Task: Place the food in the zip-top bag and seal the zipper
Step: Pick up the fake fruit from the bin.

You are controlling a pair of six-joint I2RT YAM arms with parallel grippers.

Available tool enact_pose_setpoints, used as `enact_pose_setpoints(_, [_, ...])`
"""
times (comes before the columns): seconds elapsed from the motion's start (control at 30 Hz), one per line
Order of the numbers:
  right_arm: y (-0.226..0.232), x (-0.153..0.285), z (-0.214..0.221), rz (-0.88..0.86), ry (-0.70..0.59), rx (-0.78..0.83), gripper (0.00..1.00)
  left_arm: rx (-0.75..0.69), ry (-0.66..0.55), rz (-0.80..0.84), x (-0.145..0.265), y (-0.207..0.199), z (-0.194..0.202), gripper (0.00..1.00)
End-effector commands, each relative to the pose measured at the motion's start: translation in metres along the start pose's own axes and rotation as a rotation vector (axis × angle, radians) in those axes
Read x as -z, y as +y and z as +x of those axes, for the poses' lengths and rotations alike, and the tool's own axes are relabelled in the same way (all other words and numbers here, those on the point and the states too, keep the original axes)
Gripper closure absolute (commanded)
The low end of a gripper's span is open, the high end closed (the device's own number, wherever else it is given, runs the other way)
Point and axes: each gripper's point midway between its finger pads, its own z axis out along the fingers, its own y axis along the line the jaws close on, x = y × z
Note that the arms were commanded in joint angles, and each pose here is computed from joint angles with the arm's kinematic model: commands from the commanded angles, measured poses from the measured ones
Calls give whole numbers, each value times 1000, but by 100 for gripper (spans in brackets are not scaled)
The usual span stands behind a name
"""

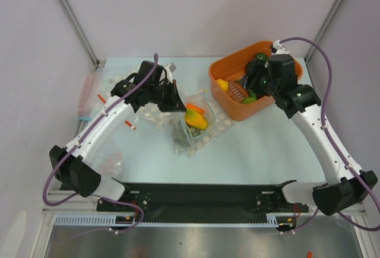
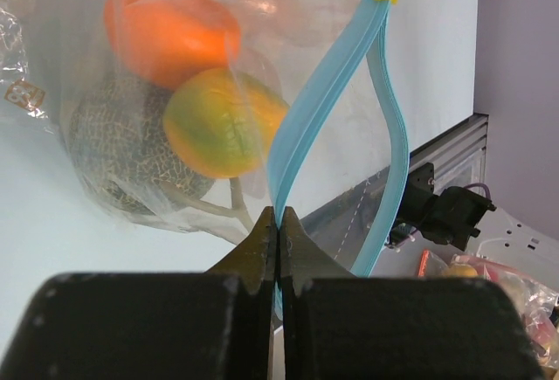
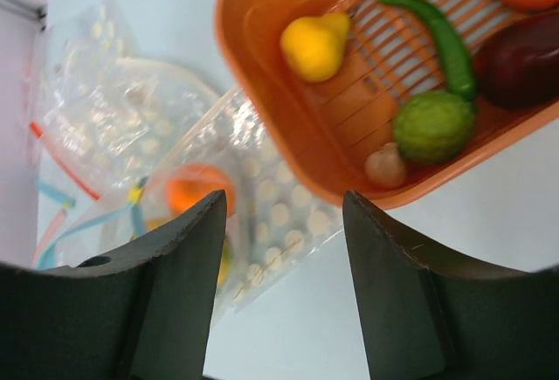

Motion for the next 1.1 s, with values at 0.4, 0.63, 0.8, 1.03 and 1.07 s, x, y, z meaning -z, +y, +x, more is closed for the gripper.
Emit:
enact_pose_setpoints(0.4, [-120, -94, -29, 362, 19, 5, 35, -53, -76, 53, 21, -19, -13, 100])
enact_pose_setpoints(0.63, [-158, -144, -42, 488, 74, -9, 12, -63, -79, 59, 20, -22, -16, 100])
enact_pose_setpoints(0.8, [-182, -168, -54, 598, 53, -3, 0, -61, -79, 71, 18, -24, -18, 100])
enact_pose_setpoints(1.03, [-216, -201, -47, 696, 39, -87, 2, -75, -97, 81, 18, -27, -23, 100])
enact_pose_setpoints(1.07, [-219, -206, -43, 694, 40, -106, 2, -78, -99, 85, 18, -28, -24, 100])
